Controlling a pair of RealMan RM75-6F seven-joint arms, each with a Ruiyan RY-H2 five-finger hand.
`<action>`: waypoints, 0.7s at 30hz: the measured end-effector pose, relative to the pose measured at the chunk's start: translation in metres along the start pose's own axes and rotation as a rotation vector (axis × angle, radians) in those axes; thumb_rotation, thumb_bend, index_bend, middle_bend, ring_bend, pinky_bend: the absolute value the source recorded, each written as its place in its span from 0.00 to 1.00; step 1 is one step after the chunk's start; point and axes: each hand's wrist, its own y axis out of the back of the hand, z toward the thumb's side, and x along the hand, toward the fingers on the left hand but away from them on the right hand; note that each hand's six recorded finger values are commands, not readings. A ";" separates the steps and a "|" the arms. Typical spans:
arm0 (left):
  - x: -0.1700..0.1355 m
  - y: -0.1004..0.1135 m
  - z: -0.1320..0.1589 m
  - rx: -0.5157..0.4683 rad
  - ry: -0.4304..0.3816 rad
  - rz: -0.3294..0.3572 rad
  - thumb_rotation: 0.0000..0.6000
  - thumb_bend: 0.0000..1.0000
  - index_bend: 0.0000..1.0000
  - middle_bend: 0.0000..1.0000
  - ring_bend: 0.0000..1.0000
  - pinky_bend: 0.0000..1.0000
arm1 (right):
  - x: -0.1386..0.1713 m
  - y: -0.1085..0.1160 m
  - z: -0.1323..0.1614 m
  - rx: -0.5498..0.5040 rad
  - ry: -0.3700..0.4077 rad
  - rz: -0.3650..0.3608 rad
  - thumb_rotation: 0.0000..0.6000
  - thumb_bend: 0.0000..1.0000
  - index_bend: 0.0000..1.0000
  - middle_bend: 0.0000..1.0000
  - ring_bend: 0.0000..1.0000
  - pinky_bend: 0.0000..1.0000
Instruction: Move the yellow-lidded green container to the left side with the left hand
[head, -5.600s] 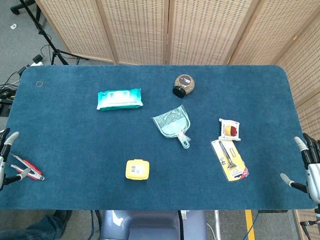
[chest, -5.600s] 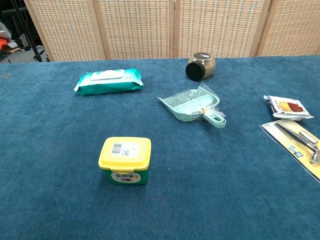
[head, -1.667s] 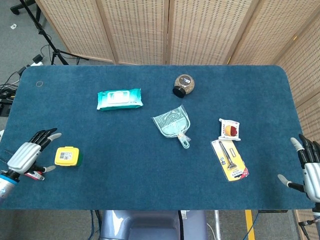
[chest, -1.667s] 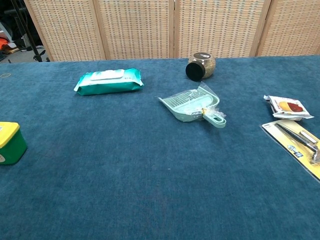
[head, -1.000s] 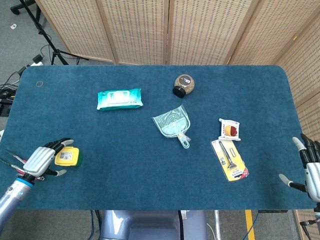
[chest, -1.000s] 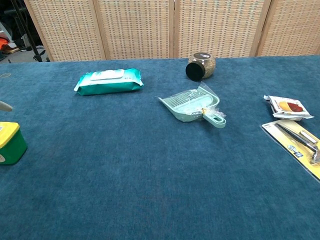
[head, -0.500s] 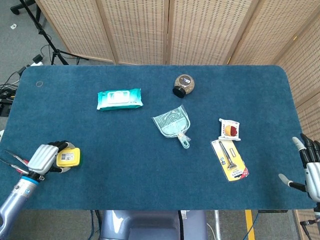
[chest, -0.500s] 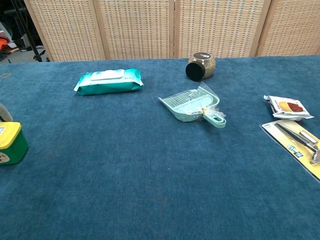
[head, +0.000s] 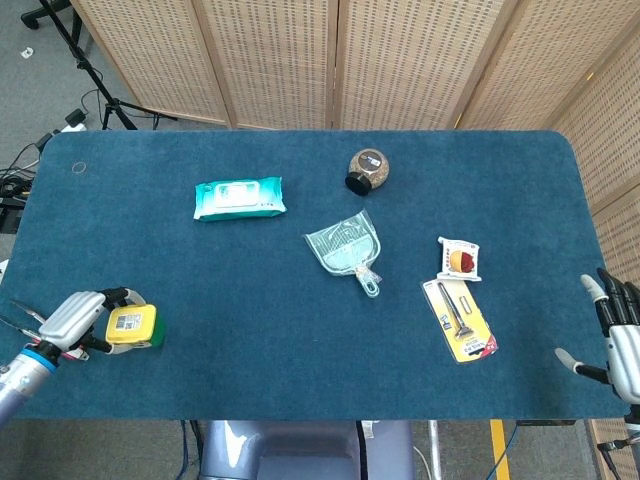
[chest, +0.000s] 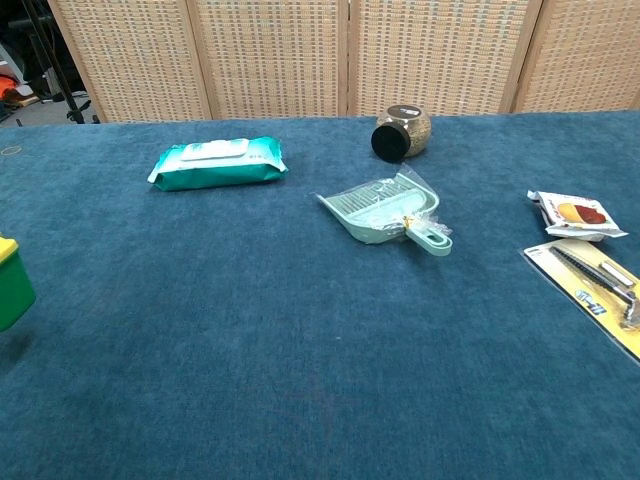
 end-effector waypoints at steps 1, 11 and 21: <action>0.000 0.003 -0.001 -0.010 0.010 -0.032 1.00 0.45 0.56 0.43 0.43 0.44 | 0.000 0.000 0.000 0.002 0.000 0.001 1.00 0.00 0.00 0.00 0.00 0.00; 0.023 0.020 -0.007 0.073 0.169 -0.304 1.00 0.36 0.38 0.11 0.12 0.28 | -0.001 -0.002 -0.001 0.007 -0.010 0.003 1.00 0.00 0.00 0.00 0.00 0.00; 0.042 0.024 -0.012 0.066 0.183 -0.231 1.00 0.25 0.00 0.00 0.00 0.00 | -0.001 -0.003 -0.001 0.009 -0.012 0.005 1.00 0.00 0.00 0.00 0.00 0.00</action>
